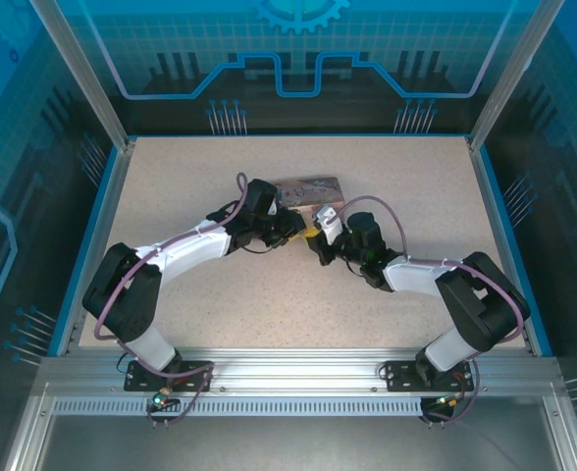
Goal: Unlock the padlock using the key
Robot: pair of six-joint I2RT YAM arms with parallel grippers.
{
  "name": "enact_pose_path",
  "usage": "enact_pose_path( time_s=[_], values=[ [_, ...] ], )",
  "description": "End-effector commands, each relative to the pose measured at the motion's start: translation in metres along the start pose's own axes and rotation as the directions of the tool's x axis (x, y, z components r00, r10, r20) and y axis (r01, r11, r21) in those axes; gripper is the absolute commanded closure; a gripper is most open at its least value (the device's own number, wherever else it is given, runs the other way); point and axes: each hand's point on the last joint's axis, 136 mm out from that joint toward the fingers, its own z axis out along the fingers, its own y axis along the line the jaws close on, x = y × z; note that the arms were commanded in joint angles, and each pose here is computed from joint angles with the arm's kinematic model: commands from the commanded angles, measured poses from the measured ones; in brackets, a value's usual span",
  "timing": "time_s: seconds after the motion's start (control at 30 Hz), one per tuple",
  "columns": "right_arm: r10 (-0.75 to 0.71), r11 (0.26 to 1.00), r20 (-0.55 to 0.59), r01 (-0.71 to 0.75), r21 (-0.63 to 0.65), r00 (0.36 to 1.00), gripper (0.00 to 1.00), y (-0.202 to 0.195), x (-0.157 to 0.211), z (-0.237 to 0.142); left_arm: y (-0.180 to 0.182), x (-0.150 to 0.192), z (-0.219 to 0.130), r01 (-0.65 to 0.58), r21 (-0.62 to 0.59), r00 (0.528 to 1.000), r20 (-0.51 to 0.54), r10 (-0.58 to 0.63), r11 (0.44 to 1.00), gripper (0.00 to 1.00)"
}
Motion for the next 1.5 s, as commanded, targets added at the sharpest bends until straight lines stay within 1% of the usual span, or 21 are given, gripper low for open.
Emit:
enact_pose_path(
  time_s=[0.0,0.23,0.37,0.4,0.57,0.67,0.97,1.13,1.3,1.47],
  values=[
    [0.079,0.995,-0.007,-0.079,-0.060,0.997,1.00,0.003,0.000,0.003,-0.009,0.001,-0.002,-0.071,0.040,0.997,0.016,0.071,0.997,1.00],
    [0.172,0.977,-0.019,-0.173,-0.122,0.985,1.00,0.006,0.002,0.007,-0.008,0.004,0.005,-0.140,0.070,0.990,0.043,0.137,0.988,1.00],
    [0.187,0.974,-0.028,-0.189,-0.121,0.982,0.99,0.005,0.003,0.007,-0.006,0.006,0.007,-0.153,0.071,0.987,0.053,0.149,0.986,1.00],
    [0.182,0.976,-0.026,-0.184,-0.113,0.983,0.97,0.004,0.004,0.006,-0.005,0.005,0.008,-0.150,0.067,0.988,0.052,0.146,0.987,1.00],
    [0.142,0.987,-0.038,-0.145,-0.067,0.989,0.84,0.000,0.013,-0.001,-0.001,0.003,0.007,-0.138,0.031,0.989,0.054,0.136,0.990,1.00],
    [0.138,0.988,-0.046,-0.141,-0.063,0.989,0.75,0.000,0.020,-0.005,-0.003,0.002,0.009,-0.124,0.037,0.991,0.050,0.122,0.992,1.00],
    [0.176,0.980,-0.036,-0.179,-0.084,0.984,0.64,-0.006,0.025,-0.029,-0.001,0.001,0.013,-0.108,0.041,0.993,0.048,0.106,0.993,1.00],
    [0.239,0.962,-0.055,-0.244,-0.124,0.970,0.63,-0.002,0.026,-0.034,0.010,0.001,0.022,-0.094,0.033,0.995,0.032,0.093,0.995,1.00],
    [0.314,0.945,-0.101,-0.321,-0.063,0.944,0.63,-0.012,0.044,-0.032,0.025,0.005,0.036,-0.074,0.014,0.997,0.008,0.074,0.997,1.00],
    [0.382,0.916,-0.109,-0.392,-0.090,0.918,0.62,-0.007,0.054,-0.025,0.031,0.011,0.050,-0.042,0.024,0.998,-0.037,0.043,0.999,1.00]
  ],
)
